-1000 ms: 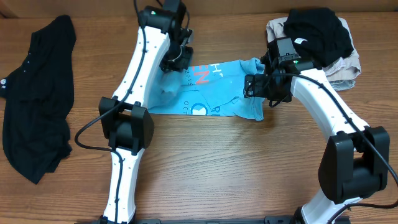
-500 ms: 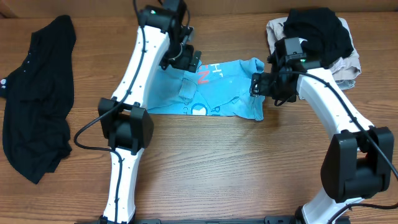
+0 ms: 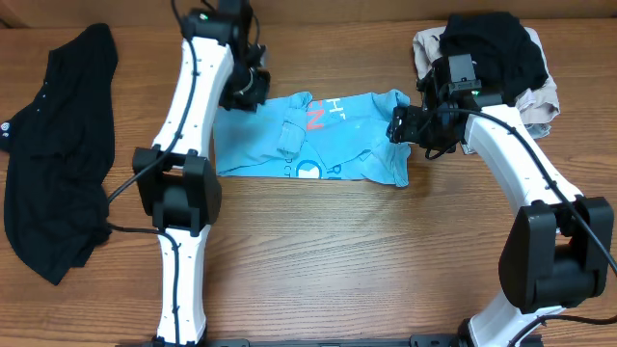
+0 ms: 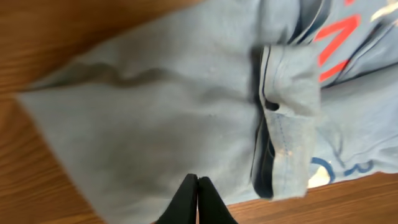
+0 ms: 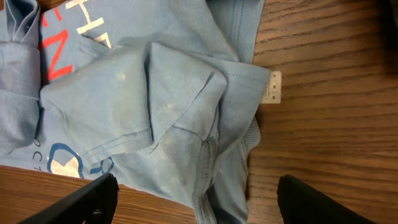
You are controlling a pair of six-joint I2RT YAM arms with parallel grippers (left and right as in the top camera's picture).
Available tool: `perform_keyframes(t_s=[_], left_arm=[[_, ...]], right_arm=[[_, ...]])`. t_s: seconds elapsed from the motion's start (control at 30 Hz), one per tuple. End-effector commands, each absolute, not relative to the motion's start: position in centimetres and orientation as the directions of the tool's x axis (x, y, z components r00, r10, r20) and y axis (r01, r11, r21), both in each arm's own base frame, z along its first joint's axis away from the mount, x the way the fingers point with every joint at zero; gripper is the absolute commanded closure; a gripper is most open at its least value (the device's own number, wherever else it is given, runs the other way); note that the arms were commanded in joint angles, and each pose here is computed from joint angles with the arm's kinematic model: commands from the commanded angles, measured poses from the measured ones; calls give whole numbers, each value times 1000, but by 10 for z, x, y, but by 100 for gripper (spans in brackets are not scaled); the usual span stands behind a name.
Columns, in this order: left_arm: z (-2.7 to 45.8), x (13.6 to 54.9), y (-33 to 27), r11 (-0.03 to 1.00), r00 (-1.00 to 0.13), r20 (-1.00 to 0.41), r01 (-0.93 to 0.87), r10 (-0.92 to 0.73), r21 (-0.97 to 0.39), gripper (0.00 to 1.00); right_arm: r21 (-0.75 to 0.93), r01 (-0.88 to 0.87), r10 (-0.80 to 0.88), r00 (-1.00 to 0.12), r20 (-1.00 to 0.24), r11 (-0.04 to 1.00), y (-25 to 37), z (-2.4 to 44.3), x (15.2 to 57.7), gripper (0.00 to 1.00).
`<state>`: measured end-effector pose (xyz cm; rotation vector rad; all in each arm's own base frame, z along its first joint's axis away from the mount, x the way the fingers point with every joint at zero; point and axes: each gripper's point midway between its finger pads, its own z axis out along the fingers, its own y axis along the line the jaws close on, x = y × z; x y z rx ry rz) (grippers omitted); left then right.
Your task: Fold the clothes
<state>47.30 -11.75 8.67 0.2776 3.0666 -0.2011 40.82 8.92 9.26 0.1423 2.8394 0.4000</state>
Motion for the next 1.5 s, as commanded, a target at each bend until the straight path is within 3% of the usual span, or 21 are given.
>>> perform_keyframes(t_s=[0.0,0.27,0.87,1.07,1.27,1.47], left_arm=[[76,461,-131,969,-977,-42,212,209,-124,96],[39,445,-153,960,-968,3,249,251,-125,96],[40,422,-260,874,-885,-101,465,455,-138,96],[57,436,-240,896,-902,-111,429,417,-119,96],[101,463,-196,929,-927,-158,357,340,-94,95],[106,479,-156,951,-946,-169,296,278,-92,80]], right_arm=[[296,55,137,-955,-264,954,91,98,411,14],[295,56,137,-955,-261,954,91,97,411,14],[293,60,137,-958,-251,954,90,97,408,14],[294,59,139,-956,-258,954,90,97,410,13],[244,61,146,-926,-348,968,80,99,430,6],[228,50,135,-917,-376,972,79,81,447,3]])
